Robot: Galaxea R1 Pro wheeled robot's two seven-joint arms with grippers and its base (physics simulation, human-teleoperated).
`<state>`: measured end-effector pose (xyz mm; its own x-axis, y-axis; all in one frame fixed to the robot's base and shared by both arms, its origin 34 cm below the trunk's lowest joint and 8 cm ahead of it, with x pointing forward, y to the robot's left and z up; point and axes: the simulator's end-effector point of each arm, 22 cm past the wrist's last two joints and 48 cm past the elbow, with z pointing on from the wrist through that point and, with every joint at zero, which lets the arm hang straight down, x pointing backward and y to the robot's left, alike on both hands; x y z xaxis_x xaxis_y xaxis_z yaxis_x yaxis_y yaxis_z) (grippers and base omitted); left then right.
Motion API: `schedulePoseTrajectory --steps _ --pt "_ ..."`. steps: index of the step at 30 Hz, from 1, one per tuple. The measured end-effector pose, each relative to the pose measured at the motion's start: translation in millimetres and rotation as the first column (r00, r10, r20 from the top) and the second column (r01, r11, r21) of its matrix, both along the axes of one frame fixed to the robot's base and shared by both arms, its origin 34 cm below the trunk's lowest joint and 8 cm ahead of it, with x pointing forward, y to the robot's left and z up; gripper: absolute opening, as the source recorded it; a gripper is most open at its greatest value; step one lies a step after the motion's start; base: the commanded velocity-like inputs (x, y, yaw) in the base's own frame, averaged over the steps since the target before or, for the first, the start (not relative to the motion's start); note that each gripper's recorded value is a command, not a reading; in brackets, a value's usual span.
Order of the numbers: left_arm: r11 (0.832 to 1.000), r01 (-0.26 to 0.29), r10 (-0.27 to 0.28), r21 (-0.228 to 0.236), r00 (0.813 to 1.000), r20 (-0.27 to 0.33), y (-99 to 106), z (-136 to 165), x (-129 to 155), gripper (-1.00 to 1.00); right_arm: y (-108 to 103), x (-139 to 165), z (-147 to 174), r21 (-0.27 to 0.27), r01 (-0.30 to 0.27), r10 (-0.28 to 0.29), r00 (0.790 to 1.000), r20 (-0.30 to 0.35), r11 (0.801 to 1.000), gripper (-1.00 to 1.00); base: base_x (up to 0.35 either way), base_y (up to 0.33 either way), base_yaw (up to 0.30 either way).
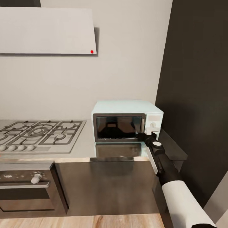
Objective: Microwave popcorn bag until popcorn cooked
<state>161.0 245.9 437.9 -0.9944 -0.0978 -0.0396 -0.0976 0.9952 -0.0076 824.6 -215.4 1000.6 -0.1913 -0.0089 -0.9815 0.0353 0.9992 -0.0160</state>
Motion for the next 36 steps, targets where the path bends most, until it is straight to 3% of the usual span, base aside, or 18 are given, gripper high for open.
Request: schedulePoseTrajectory --steps 15,36 --pt "1.000 0.000 0.000 0.000 1.000 0.000 0 0 0 1.00 11 -1 1 0.009 -0.010 0.010 1.000 0.002 1.000 1.00 0.000 -0.023 0.000" --pt "1.000 -0.002 0.002 0.004 1.000 0.000 2 0 0 1.00 10 0 0 0.005 -0.010 0.010 1.000 -0.001 1.000 1.00 0.018 0.000 0.000"
